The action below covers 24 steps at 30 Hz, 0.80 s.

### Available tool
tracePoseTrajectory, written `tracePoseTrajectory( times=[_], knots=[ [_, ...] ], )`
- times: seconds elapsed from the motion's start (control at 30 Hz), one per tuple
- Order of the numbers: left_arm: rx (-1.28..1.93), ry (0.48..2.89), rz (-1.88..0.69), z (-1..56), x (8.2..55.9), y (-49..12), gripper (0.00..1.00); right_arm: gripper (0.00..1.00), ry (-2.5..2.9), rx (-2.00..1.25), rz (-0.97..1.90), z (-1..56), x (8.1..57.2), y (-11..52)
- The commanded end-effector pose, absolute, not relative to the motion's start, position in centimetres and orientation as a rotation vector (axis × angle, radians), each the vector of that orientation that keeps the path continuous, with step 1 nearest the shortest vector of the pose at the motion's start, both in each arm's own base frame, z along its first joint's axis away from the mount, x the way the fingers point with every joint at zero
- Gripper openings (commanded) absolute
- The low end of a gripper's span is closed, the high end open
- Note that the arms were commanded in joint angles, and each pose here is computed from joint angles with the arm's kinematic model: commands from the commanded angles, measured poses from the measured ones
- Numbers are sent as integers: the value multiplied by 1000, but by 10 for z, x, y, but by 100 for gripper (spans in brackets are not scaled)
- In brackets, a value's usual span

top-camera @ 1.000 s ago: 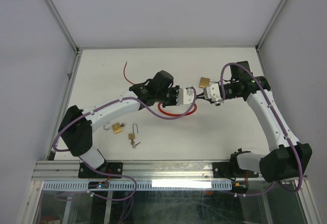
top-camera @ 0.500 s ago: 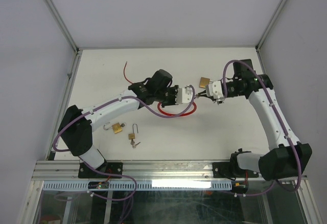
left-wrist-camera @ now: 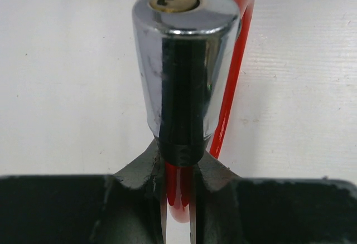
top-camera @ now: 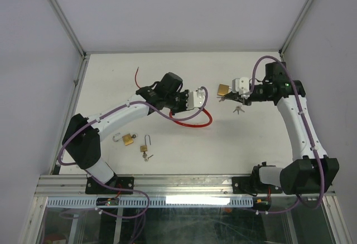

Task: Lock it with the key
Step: Place the lock at the center of the board.

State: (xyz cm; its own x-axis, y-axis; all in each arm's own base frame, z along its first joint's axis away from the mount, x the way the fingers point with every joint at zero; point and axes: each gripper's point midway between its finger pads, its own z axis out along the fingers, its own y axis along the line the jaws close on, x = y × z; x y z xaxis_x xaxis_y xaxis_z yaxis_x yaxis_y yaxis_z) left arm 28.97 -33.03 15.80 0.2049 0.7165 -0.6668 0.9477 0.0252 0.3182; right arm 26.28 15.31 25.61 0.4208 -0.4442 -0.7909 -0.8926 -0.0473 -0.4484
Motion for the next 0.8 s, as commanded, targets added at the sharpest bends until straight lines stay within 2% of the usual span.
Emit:
tracePoseTrajectory(
  times=[0.0, 0.33, 0.57, 0.77],
  knots=[
    [1631, 1605, -479, 184, 287, -334, 0, 0, 1320, -1398, 656, 270, 289, 144],
    [1168, 1683, -804, 249, 310, -346, 0, 0, 1635, -982, 786, 222, 314, 111],
    [881, 1734, -929, 236, 345, -340, 0, 0, 1716, -904, 859, 197, 310, 106],
    [647, 1787, -1016, 233, 397, -326, 0, 0, 1760, -878, 898, 182, 308, 107]
  ],
)
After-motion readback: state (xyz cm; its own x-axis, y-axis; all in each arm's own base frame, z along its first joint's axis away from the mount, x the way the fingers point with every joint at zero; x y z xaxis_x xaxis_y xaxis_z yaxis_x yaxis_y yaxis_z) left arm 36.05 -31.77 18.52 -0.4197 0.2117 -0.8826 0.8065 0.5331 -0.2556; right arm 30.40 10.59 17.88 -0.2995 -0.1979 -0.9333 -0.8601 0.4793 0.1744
